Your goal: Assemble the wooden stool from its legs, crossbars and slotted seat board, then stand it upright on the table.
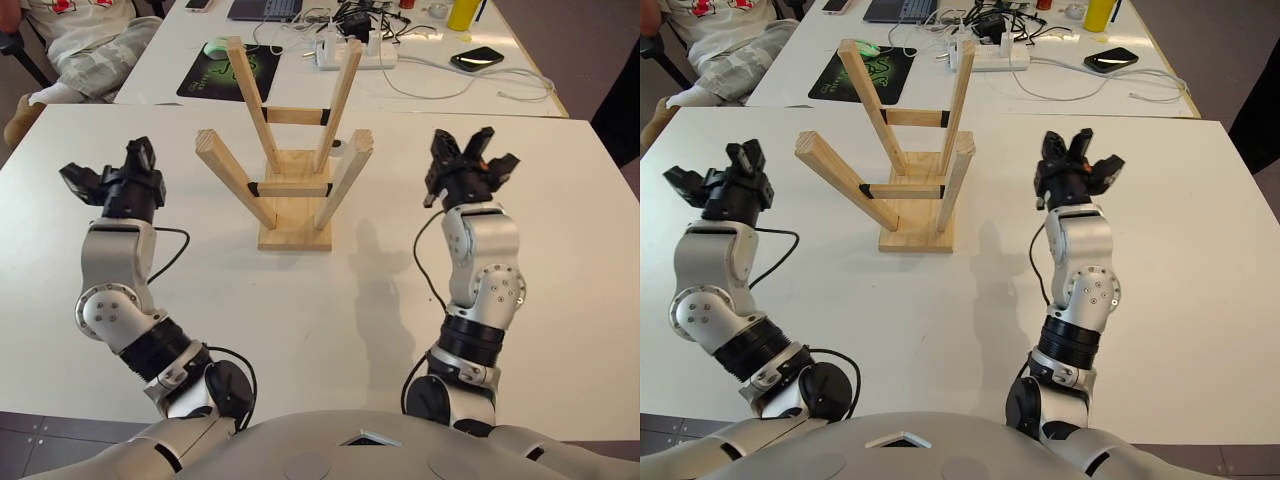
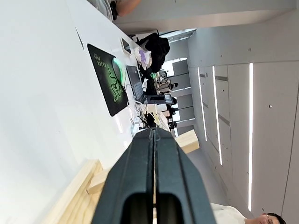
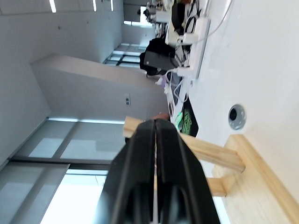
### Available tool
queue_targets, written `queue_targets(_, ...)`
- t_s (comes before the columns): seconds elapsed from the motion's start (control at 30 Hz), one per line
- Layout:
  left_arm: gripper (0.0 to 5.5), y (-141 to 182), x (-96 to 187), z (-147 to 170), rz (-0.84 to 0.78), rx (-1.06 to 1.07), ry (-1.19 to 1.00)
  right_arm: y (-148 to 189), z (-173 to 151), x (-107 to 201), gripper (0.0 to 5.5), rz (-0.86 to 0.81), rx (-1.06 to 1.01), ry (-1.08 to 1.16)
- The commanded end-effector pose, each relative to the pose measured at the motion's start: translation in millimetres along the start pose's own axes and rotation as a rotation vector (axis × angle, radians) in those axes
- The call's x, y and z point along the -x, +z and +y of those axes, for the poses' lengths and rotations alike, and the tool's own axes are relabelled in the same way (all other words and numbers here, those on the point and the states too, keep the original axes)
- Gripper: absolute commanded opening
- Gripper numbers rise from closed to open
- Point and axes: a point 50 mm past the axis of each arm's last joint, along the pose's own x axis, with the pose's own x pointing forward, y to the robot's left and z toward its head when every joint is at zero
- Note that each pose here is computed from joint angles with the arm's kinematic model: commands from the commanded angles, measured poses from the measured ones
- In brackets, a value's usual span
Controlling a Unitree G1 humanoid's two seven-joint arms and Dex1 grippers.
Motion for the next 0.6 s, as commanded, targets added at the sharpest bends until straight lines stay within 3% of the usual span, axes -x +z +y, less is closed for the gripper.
queue_targets(0.03, 0.02, -21, -15, 7, 0.090, 0.017, 0.041, -41, 5, -18, 0.00, 0.035, -0.126, 0.098)
queue_targets(0.2, 0.02, -23, -18, 16, 0.063, -0.105, 0.088, -46, 1, -20, 0.00, 0.091, -0.049, 0.168)
queue_targets(0.33, 0.02, -20, -17, 9, -0.049, -0.141, 0.037, -52, 3, -20, 0.00, 0.101, -0.024, 0.192)
queue_targets(0.6, 0.02, -39, -13, 14, 0.048, -0.274, -0.034, -49, -3, -19, 0.00, 0.014, -0.062, 0.165)
